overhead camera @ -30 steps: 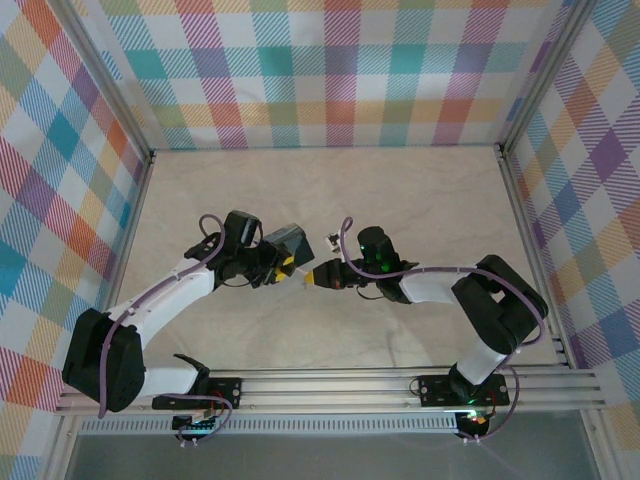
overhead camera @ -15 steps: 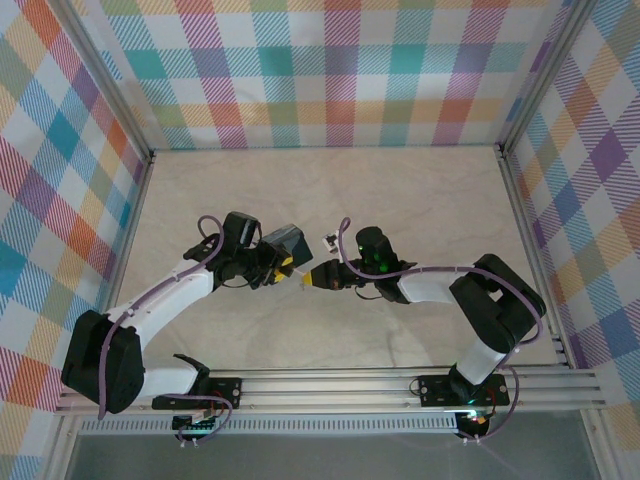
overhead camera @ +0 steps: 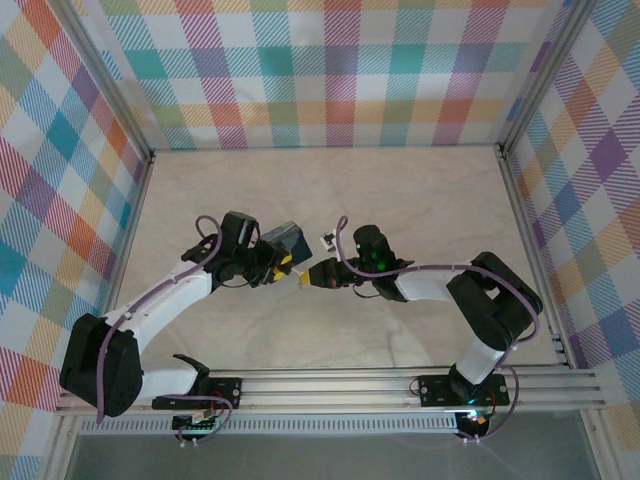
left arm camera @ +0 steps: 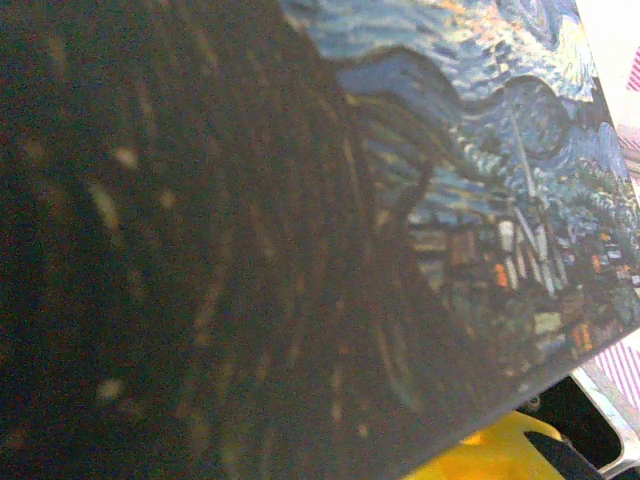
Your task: Unlock a padlock with a key
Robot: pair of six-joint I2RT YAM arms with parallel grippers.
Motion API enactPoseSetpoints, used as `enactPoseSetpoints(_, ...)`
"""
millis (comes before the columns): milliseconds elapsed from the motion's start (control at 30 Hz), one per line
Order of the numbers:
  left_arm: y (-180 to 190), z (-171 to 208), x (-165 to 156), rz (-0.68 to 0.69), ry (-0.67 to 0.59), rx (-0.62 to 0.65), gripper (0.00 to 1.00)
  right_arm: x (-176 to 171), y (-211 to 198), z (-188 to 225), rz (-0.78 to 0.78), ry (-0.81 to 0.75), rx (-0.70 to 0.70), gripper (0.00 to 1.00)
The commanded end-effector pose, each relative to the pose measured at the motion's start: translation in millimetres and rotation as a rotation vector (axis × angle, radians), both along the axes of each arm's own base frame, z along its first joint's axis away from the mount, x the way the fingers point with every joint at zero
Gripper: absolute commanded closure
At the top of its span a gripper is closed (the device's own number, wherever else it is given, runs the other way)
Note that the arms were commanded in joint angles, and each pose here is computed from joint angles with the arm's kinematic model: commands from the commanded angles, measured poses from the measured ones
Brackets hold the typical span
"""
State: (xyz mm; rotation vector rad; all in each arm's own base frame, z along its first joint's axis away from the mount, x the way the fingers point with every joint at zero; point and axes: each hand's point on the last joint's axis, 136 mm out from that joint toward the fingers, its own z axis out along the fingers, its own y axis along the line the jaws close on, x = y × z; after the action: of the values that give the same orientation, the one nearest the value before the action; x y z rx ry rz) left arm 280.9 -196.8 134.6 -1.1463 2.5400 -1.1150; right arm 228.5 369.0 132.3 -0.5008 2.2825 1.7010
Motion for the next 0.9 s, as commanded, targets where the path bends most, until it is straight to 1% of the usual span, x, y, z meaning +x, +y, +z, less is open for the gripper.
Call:
enactPoseSetpoints(0, -2.0, 22.2, 7.7, -0.008, -0.088, -0.045, 0.90, 2.9, 10.7, 18.8, 0.031, -0.045, 0.056, 1.00)
enactPoseSetpoints(167, -7.8, 28.3, 7.3, -0.074, -0.126, -0.024, 0.91, 5.4, 14.5, 29.9, 0.034, -0.036, 0.095, 1.00)
enactPoseSetpoints(300, 0.2, 28.8, 3.2, -0.112, -0.155, 0.064, 0.91, 6.4, 16.6, 44.1, 0.037, -0.030, 0.147, 1.00)
enactPoseSetpoints(600, -3.7, 14.1, 3.1, -0.078, -0.130, 0.011, 0.92, 5.7, 32.0, 52.0, 0.068, -0.007, 0.160, 1.00)
enactPoseSetpoints(700, -1.7, 13.9, 3.3, -0.065, -0.131, 0.015, 0.93, 8.5, 33.9, 51.9, 0.047, 0.012, 0.163, 1.00)
enactPoseSetpoints(733, -0.5, 15.2, 3.6, -0.061, -0.139, 0.019, 0.93, 9.9, 33.6, 51.7, 0.037, 0.022, 0.168, 1.00)
enactPoseSetpoints(800, -2.4, 25.7, 11.0, -0.061, -0.203, 0.006, 0.93, 12.2, 33.8, 51.1, 0.022, 0.048, 0.181, 1.00)
enactPoseSetpoints(867, -4.0, 30.9, 13.3, -0.104, -0.242, 0.031, 0.93, 12.3, 34.3, 52.9, 0.019, 0.068, 0.211, 1.00)
